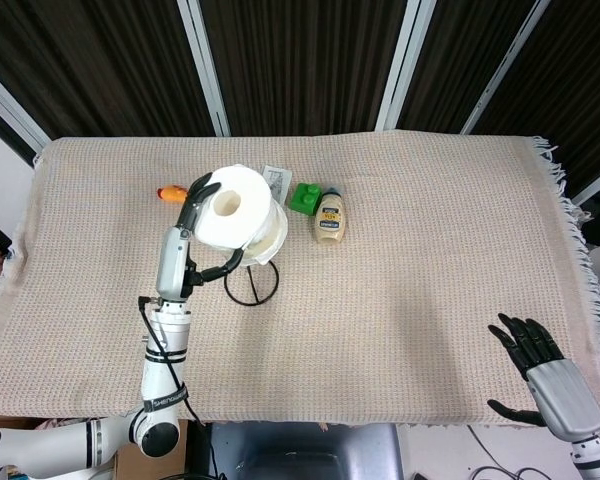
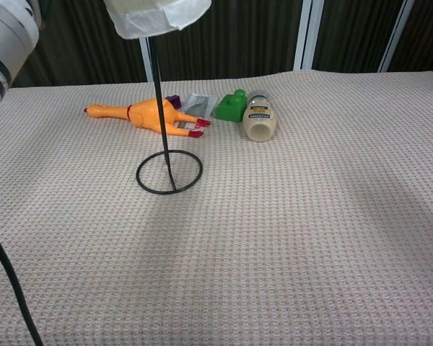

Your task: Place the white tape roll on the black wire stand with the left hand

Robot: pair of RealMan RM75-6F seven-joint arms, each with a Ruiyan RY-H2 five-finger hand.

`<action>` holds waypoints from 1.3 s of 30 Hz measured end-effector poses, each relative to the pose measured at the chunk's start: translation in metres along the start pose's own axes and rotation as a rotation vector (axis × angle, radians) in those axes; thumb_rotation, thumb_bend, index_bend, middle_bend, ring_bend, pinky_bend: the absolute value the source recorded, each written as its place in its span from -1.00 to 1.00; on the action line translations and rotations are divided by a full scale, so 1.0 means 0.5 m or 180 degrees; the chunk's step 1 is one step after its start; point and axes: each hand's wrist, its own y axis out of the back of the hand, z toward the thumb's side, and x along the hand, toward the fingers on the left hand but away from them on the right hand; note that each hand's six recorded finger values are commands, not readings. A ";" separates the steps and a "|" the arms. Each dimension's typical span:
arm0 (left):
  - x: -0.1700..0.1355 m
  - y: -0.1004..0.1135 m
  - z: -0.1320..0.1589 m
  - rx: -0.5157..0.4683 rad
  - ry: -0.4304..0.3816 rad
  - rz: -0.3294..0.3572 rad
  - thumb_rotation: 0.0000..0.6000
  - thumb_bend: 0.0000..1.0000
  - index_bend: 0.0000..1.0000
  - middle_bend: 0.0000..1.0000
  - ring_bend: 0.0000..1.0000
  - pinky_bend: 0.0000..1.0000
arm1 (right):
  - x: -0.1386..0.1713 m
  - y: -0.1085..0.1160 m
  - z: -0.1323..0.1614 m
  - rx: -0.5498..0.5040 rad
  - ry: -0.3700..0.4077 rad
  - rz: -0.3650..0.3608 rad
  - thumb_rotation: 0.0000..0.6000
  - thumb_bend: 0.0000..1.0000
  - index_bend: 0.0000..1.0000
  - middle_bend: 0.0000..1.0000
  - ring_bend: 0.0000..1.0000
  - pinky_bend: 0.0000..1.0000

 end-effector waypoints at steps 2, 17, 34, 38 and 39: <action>0.000 -0.006 -0.001 0.0048 -0.0014 -0.0029 1.00 0.62 0.42 0.73 0.73 1.00 | 0.001 0.001 0.000 -0.0003 0.0000 -0.0002 1.00 -0.91 -1.00 -1.00 -1.00 -1.00; 0.010 -0.005 -0.025 0.0281 -0.0003 -0.0010 1.00 0.61 0.42 0.73 0.73 1.00 | 0.003 0.007 -0.002 -0.0033 -0.0002 -0.0029 1.00 -0.91 -1.00 -1.00 -1.00 -1.00; -0.003 -0.011 -0.050 0.0312 0.0160 -0.0389 1.00 -0.16 -1.00 -0.96 -1.00 -0.85 | 0.003 0.005 -0.002 -0.0025 -0.0002 -0.0018 1.00 -0.91 -1.00 -1.00 -1.00 -1.00; -0.007 -0.005 -0.052 0.0363 0.0205 -0.0463 1.00 -0.20 -1.00 -1.00 -1.00 -0.91 | 0.003 0.006 -0.001 -0.0021 0.0003 -0.0022 1.00 -0.91 -1.00 -1.00 -1.00 -1.00; -0.008 -0.003 -0.052 0.0371 0.0209 -0.0471 1.00 -0.21 -1.00 -1.00 -1.00 -0.91 | 0.003 0.006 -0.001 -0.0020 0.0004 -0.0022 1.00 -0.91 -1.00 -1.00 -1.00 -1.00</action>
